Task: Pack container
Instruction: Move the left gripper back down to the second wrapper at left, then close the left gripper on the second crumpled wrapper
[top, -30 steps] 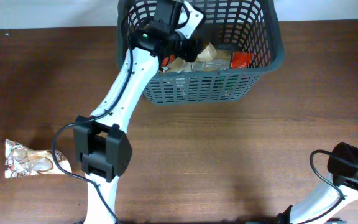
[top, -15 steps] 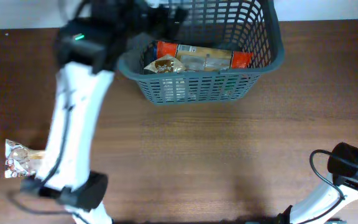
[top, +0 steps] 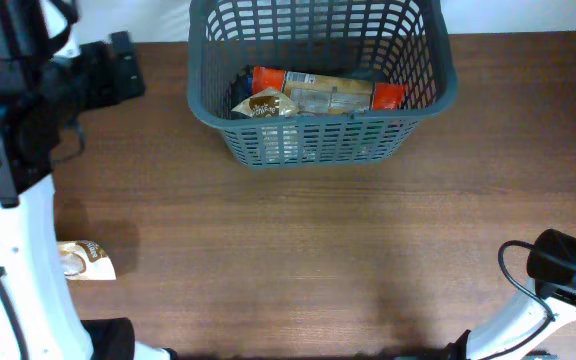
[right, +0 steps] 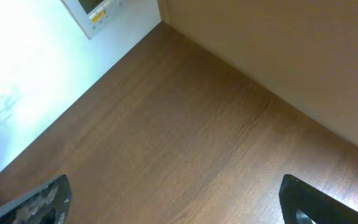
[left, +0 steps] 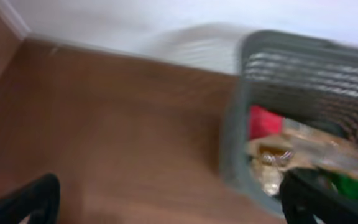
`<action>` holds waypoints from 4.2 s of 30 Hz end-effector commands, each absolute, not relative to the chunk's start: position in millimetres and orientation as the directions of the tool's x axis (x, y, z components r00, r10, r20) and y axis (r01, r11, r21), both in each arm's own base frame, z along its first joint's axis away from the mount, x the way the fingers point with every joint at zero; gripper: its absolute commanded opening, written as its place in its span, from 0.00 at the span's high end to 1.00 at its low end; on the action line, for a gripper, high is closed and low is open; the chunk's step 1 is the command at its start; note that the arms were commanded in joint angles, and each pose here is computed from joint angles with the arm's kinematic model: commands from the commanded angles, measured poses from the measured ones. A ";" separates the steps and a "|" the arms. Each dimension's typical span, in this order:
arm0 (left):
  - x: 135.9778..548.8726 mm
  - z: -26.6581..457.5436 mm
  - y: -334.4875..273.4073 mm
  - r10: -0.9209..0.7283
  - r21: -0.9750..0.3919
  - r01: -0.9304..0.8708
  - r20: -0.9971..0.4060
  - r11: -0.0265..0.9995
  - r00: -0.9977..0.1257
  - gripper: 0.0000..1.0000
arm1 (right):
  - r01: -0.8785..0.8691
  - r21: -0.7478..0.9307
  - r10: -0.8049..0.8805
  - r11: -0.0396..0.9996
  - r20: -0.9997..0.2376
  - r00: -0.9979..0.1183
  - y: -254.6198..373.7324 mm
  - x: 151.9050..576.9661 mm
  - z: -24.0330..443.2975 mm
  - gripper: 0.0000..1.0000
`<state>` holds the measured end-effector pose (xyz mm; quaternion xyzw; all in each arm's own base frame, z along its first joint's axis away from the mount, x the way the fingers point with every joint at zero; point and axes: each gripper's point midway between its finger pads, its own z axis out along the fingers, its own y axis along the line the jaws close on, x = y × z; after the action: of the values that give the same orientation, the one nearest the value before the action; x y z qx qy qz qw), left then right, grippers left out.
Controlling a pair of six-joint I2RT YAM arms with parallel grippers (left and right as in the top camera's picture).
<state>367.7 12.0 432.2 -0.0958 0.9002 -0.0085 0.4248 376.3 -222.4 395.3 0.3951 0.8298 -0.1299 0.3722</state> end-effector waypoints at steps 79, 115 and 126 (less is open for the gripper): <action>245.1 70.6 244.6 -0.993 -0.139 -0.983 -0.033 0.120 -0.116 0.01 | 0.758 0.086 0.565 0.646 -0.721 -0.400 -222.6 375.1 396.5 0.01; 211.1 9.5 240.3 -0.994 -0.022 -0.998 -0.083 0.067 -0.065 0.01 | 0.758 0.086 0.565 0.646 -0.721 -0.400 -222.6 375.1 396.5 0.01; 211.4 -1.6 240.4 -0.992 -0.008 -0.994 -0.068 0.107 -0.106 0.01 | 0.758 0.086 0.565 0.646 -0.721 -0.400 -222.6 375.1 396.5 0.01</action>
<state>214.6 239.6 3.1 -0.6785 0.7337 0.0128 0.0351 376.4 -222.0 394.5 0.3987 0.8289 -0.1269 0.3713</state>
